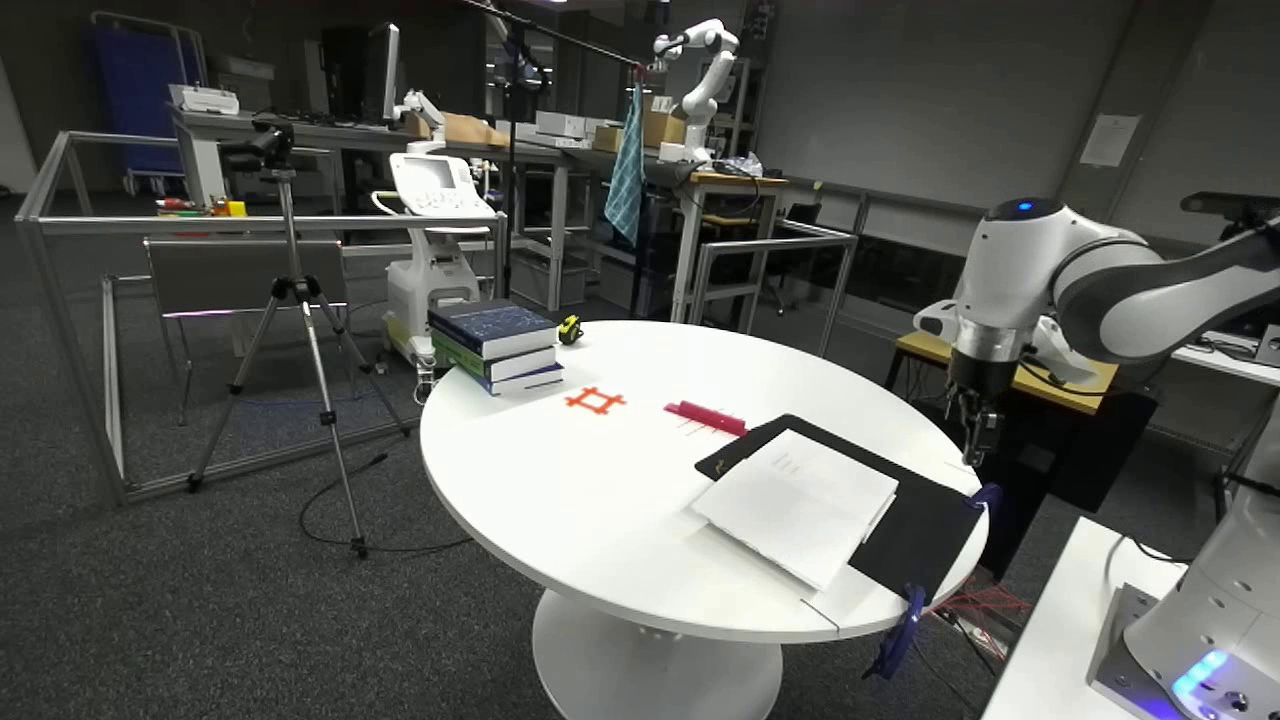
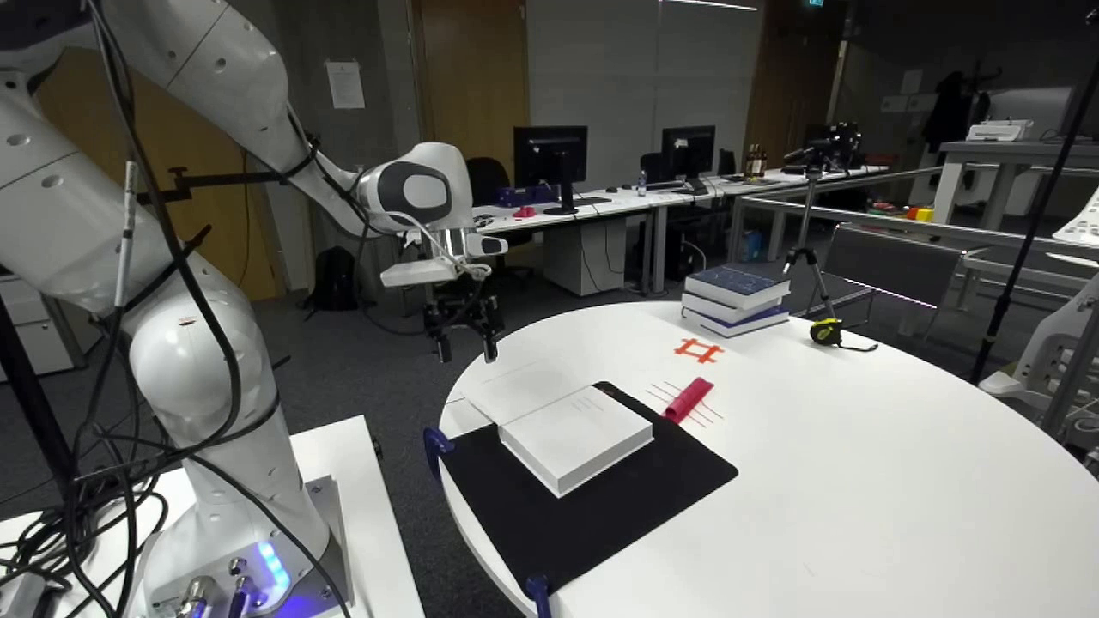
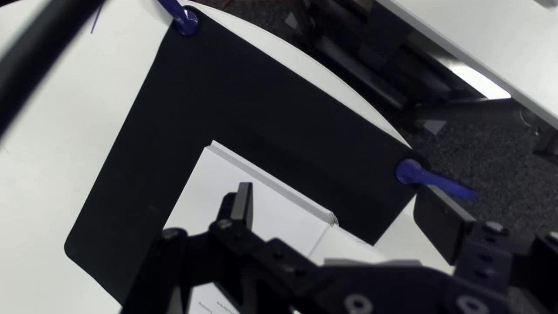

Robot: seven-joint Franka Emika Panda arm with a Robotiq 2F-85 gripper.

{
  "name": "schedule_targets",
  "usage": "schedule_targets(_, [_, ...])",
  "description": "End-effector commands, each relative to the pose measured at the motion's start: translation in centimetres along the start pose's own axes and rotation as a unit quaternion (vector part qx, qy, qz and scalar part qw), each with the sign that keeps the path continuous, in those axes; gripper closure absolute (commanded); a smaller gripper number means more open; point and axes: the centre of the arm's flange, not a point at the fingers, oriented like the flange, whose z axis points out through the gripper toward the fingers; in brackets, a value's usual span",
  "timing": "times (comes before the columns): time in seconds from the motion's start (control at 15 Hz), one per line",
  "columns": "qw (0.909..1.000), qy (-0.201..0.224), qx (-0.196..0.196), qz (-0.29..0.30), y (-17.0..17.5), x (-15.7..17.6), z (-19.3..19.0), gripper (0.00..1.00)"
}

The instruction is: Close the book

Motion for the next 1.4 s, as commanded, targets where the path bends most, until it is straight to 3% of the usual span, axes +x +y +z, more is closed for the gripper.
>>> schedule_targets(0.0, [0.9952, -0.084, -0.037, -0.032, -2.0, 1.2, 1.3, 0.00])
schedule_targets(0.07, [0.9984, -0.047, -0.021, -0.022, -1.3, 0.1, 1.1, 0.00])
schedule_targets(0.4, [0.9965, -0.073, -0.028, -0.030, -2.1, 0.5, 1.8, 0.00])
schedule_targets(0.6, [0.9936, -0.070, -0.007, -0.089, -2.0, 0.1, 2.2, 0.00])
schedule_targets(0.87, [0.9799, -0.031, 0.011, -0.197, -3.2, 0.9, 2.7, 0.00])
schedule_targets(1.07, [0.9664, 0.012, -0.011, -0.256, -3.9, 1.9, 3.5, 0.00])
schedule_targets(1.33, [0.9715, -0.007, -0.004, -0.237, -4.1, 3.1, 2.8, 0.00])
